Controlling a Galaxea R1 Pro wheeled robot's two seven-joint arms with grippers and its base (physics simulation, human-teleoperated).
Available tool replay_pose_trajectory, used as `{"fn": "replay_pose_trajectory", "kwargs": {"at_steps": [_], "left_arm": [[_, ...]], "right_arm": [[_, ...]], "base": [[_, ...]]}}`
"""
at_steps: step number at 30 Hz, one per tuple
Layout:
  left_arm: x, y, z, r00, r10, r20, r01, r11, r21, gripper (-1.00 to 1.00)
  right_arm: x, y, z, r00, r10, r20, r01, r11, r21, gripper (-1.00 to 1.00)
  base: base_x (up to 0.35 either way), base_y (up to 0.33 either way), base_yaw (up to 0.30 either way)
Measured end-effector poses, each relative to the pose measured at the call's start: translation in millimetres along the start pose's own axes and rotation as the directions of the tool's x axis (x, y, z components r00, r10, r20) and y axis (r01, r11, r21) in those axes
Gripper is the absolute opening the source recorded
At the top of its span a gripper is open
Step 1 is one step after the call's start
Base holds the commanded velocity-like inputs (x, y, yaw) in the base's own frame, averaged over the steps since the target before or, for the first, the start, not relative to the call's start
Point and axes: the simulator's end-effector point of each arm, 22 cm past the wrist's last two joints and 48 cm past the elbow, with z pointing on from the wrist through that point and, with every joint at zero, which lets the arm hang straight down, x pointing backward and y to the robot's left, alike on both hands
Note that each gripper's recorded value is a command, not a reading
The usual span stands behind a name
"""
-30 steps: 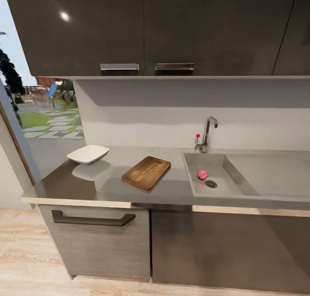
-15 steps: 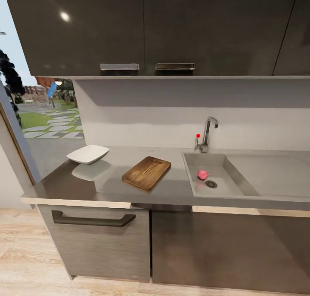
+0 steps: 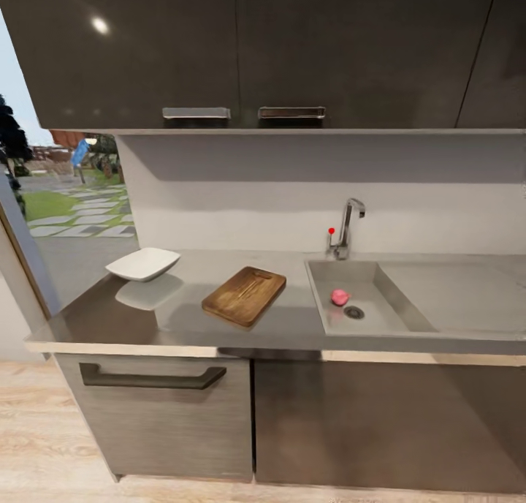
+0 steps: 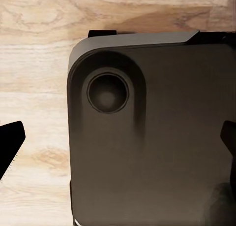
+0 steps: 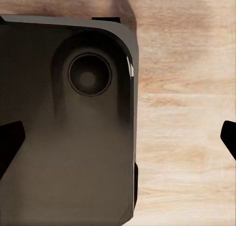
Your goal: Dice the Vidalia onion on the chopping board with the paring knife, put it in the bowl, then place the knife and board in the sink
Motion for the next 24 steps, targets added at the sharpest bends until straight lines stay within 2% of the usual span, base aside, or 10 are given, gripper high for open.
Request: {"fn": "replay_pose_trajectory", "kwargs": {"at_steps": [5,12,20,24], "left_arm": [[0.0,-1.3,0.0,1.000,-0.001,0.000,0.001,1.000,0.002,1.00],[0.2,-0.9,0.0,1.000,-0.001,0.000,0.001,1.000,0.001,1.00],[4.1,-6.2,-0.2,1.000,-0.007,-0.007,0.007,1.000,0.004,1.00],[6.2,-4.9,-0.2,1.000,-0.006,-0.012,0.006,1.000,0.001,1.00]], "right_arm": [[0.0,0.0,0.0,1.000,0.000,0.000,0.000,1.000,0.000,1.00],[-0.4,0.1,0.0,1.000,-0.003,0.001,0.003,1.000,-0.001,1.00],[55.7,-36.2,-8.3,0.996,-0.018,-0.087,0.022,0.999,0.045,1.00],[61.6,-54.2,-10.6,0.996,-0.022,-0.085,0.028,0.997,0.069,1.00]], "base": [[0.003,0.003,-0.232],[0.000,0.000,-0.033],[0.000,0.000,0.000],[-0.029,0.000,0.000]]}}
